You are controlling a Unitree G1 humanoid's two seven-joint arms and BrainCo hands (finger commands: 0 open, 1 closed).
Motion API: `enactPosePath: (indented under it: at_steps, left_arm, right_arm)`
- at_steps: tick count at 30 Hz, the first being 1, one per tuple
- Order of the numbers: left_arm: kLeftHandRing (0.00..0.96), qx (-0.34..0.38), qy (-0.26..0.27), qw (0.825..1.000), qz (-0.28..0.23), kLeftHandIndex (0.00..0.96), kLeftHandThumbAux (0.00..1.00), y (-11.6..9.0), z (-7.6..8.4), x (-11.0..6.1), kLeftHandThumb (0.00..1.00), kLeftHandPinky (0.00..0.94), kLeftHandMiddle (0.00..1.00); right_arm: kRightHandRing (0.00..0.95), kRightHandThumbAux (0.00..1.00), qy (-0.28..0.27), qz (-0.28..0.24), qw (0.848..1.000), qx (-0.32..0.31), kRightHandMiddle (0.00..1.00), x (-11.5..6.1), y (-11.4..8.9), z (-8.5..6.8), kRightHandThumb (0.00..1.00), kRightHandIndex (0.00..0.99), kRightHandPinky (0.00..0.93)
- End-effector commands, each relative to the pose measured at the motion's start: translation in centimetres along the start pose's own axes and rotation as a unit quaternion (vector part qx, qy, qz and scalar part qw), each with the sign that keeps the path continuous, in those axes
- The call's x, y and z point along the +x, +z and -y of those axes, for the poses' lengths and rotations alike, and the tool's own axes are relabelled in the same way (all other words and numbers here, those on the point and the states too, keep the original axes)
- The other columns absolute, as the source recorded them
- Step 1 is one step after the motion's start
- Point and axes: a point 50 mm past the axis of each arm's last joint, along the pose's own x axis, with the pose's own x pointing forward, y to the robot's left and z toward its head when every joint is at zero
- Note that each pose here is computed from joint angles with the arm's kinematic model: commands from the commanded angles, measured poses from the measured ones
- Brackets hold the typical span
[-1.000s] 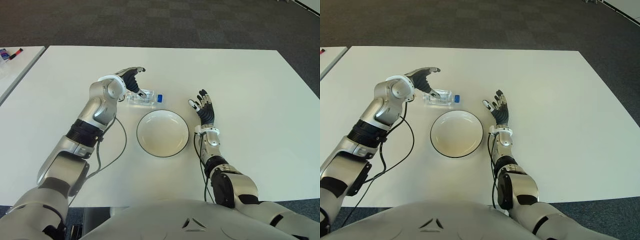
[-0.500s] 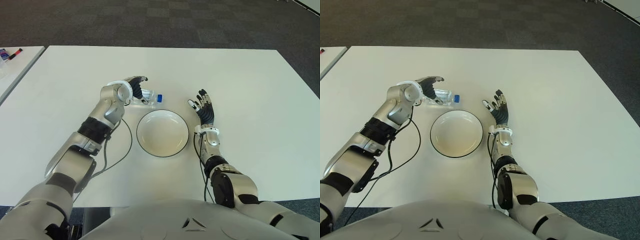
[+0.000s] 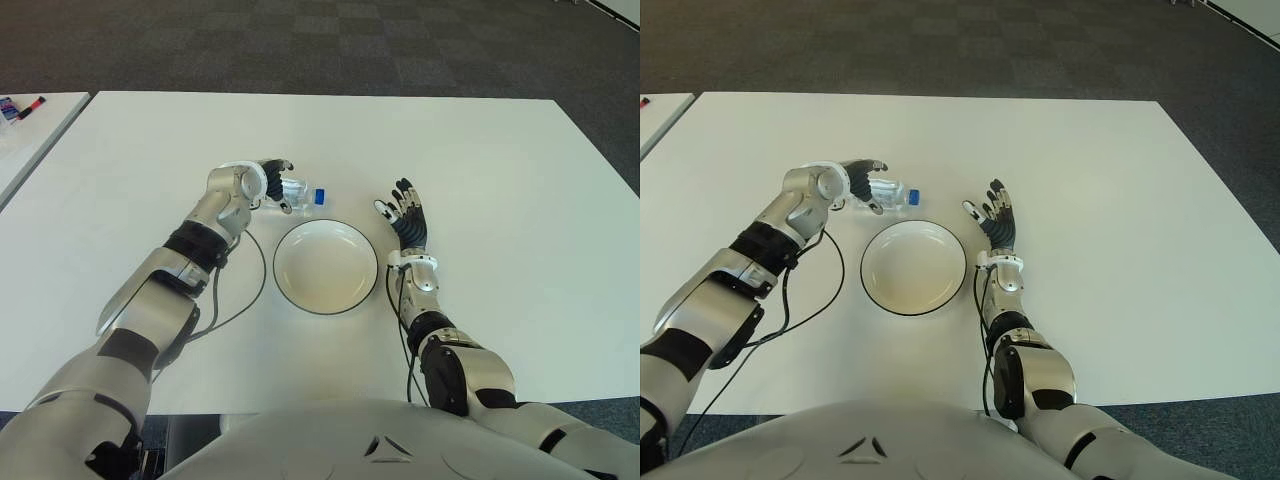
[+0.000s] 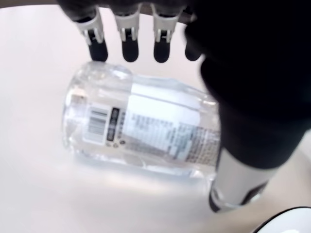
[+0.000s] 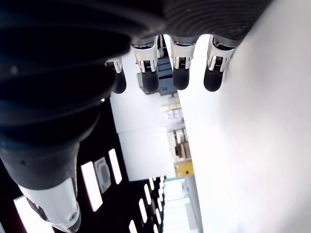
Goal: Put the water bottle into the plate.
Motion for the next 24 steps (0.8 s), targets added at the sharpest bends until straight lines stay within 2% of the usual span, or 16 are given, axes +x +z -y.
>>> enactPosePath:
  at_steps: [1,20,24]
  left_arm:
    - [0.000,0.012,-0.017,1.000,-0.015,0.000,0.858,-0.6,1.0,0.7,0.000,0.003,0.000]
    - [0.000,0.014,-0.041,0.999,-0.008,0.000,0.864,-0.8,2.0,1.5,0.000,0.028,0.000]
    - [0.000,0.021,-0.038,0.999,-0.009,0.000,0.866,-0.8,2.2,1.7,0.000,0.064,0.000]
  right_arm:
    - [0.050,0.756,-0.014,-0.068,0.998,0.007,0.063,-2.2,-2.8,0.3,0.056,0.075,0.092]
    - [0.045,0.751,-0.013,-0.066,0.998,0.010,0.058,-2.2,-2.8,0.4,0.048,0.071,0.085]
    - [0.045,0.750,-0.013,-0.066,0.998,0.009,0.058,-2.2,-2.8,0.5,0.048,0.072,0.085]
